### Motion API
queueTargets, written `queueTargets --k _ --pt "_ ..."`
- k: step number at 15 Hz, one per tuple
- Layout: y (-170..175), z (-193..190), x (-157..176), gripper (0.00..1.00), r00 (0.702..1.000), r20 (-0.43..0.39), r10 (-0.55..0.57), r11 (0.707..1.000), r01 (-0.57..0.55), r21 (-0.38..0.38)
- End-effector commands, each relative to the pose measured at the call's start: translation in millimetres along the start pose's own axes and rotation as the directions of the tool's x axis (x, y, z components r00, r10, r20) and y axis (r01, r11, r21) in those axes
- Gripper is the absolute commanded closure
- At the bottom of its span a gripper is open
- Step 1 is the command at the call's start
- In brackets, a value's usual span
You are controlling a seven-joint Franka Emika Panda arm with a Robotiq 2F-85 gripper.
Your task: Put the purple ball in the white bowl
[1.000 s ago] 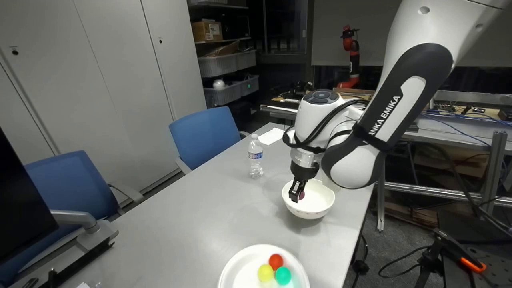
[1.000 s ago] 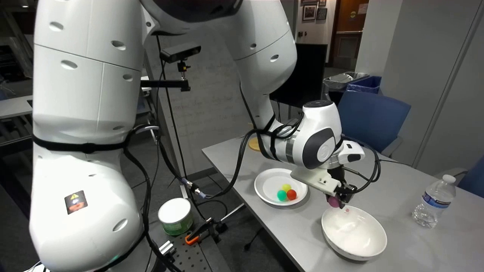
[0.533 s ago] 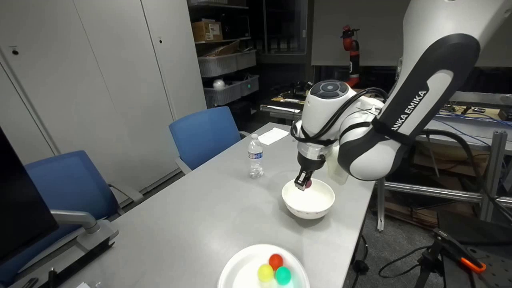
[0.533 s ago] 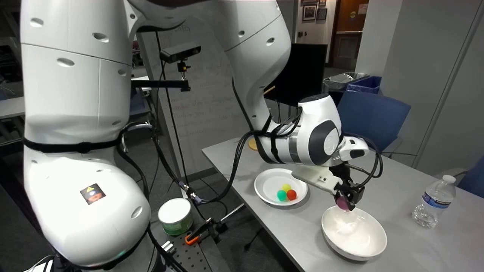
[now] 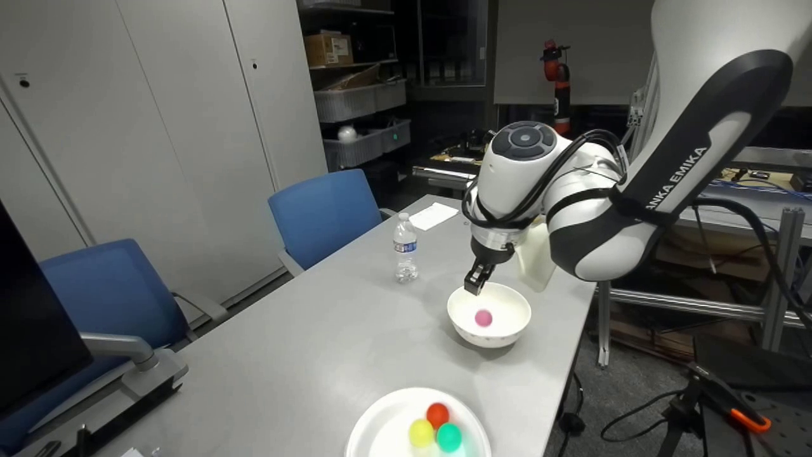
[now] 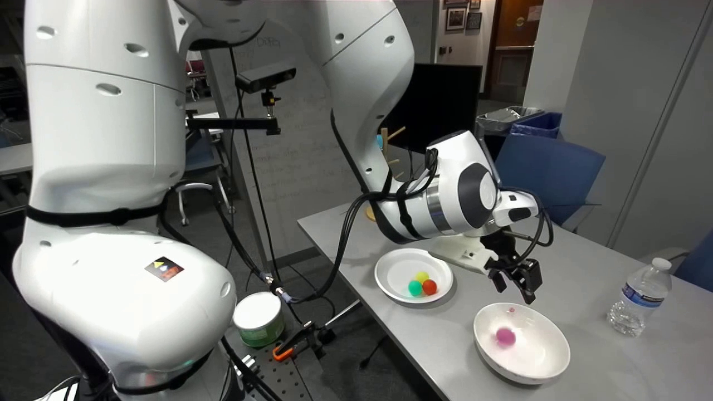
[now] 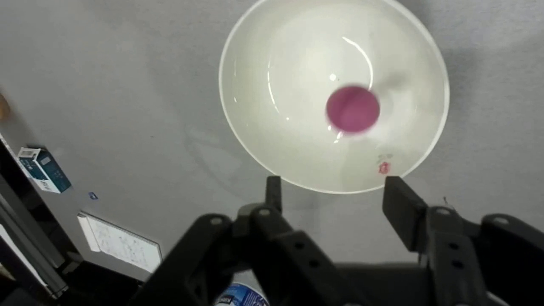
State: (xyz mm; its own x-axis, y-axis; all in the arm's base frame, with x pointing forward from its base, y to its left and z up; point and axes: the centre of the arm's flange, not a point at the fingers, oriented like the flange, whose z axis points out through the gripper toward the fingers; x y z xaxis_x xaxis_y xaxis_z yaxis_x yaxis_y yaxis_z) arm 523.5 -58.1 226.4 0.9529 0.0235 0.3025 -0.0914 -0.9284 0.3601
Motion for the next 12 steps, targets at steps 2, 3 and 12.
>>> queueTargets --k 2,3,12 --pt "-5.2 -10.3 -14.5 0.00 0.999 -0.035 -0.003 1.000 0.002 -0.025" --pt "-5.6 -10.8 -15.2 0.00 0.999 -0.037 -0.003 1.000 0.002 -0.029" --pt "-9.9 -14.4 -18.9 0.00 0.999 -0.043 0.011 1.000 -0.011 0.011"
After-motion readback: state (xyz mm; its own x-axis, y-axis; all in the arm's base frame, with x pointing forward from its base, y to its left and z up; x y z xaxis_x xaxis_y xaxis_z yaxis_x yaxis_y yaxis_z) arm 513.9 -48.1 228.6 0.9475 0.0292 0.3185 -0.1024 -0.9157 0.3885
